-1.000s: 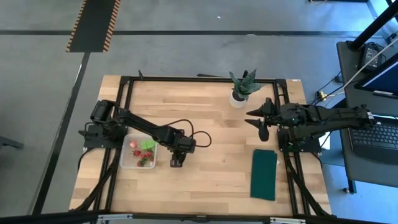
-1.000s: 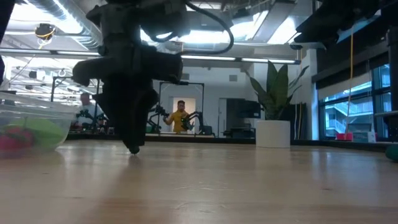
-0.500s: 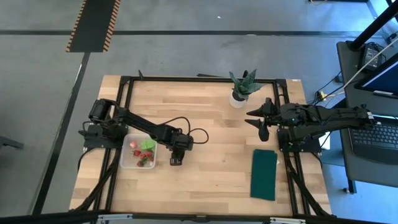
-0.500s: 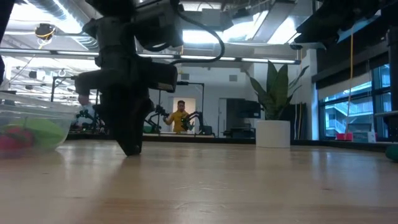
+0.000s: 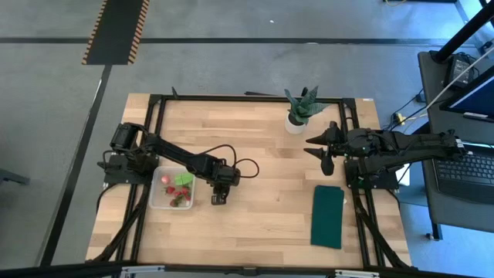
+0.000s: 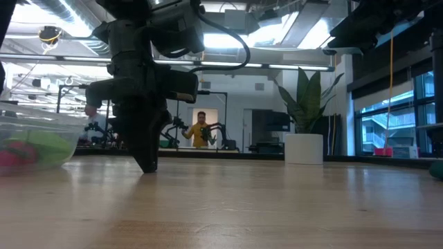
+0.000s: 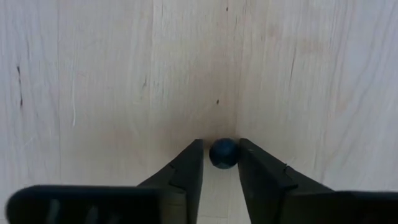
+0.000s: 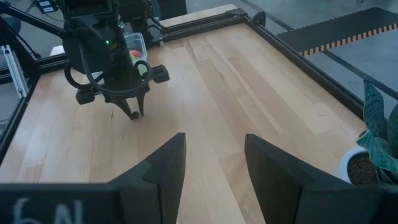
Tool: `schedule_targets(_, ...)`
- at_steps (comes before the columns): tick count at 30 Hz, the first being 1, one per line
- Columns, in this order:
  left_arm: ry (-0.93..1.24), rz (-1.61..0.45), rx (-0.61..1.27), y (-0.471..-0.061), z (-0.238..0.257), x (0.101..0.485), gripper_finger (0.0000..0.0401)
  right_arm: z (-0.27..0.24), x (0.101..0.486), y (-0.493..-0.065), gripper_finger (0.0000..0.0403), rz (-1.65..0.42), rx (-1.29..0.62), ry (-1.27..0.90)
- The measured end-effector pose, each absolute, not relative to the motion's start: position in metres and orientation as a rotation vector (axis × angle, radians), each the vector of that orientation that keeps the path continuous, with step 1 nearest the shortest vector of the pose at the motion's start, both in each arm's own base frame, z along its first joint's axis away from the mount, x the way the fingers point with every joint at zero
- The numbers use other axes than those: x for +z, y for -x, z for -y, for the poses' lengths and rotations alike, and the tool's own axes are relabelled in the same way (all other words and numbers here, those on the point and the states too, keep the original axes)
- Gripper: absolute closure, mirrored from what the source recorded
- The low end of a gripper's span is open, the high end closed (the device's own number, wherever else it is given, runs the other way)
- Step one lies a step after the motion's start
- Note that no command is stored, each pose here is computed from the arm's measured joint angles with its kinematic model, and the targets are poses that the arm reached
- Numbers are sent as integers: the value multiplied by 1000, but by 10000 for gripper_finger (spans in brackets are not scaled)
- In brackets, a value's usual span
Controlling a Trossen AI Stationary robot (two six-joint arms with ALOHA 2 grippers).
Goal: Pick and placing Produce into tupperware
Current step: Put the black cherry into the transparent bin
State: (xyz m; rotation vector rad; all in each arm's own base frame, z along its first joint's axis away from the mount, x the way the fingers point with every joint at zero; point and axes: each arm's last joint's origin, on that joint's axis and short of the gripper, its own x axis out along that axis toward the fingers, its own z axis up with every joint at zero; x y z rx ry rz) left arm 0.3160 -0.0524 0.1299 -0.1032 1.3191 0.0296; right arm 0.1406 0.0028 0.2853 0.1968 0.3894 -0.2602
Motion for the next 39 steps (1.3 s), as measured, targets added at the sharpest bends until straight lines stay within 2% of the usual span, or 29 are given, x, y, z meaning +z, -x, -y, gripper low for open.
schedule_targets(8,116,-1292,18,-315,52,138,351,-3,285,-141,235,-389,-260,-197)
schedule_targets(16,171,-1254,27,-307,55,160,343,-3,285,-141,235,-389,-260,-197)
schedule_targets(23,234,-1078,55,-288,59,214,356,-3,285,-141,235,-389,-260,-197)
schedule_targets(27,328,-1019,96,-263,57,247,347,-3,286,-141,235,-386,-260,-198)
schedule_targets(34,530,-1233,305,-202,57,266,346,-3,286,-141,235,-379,-260,-198)
schedule_targets(39,556,-1377,486,-184,59,261,348,-3,288,-142,235,-365,-262,-199)
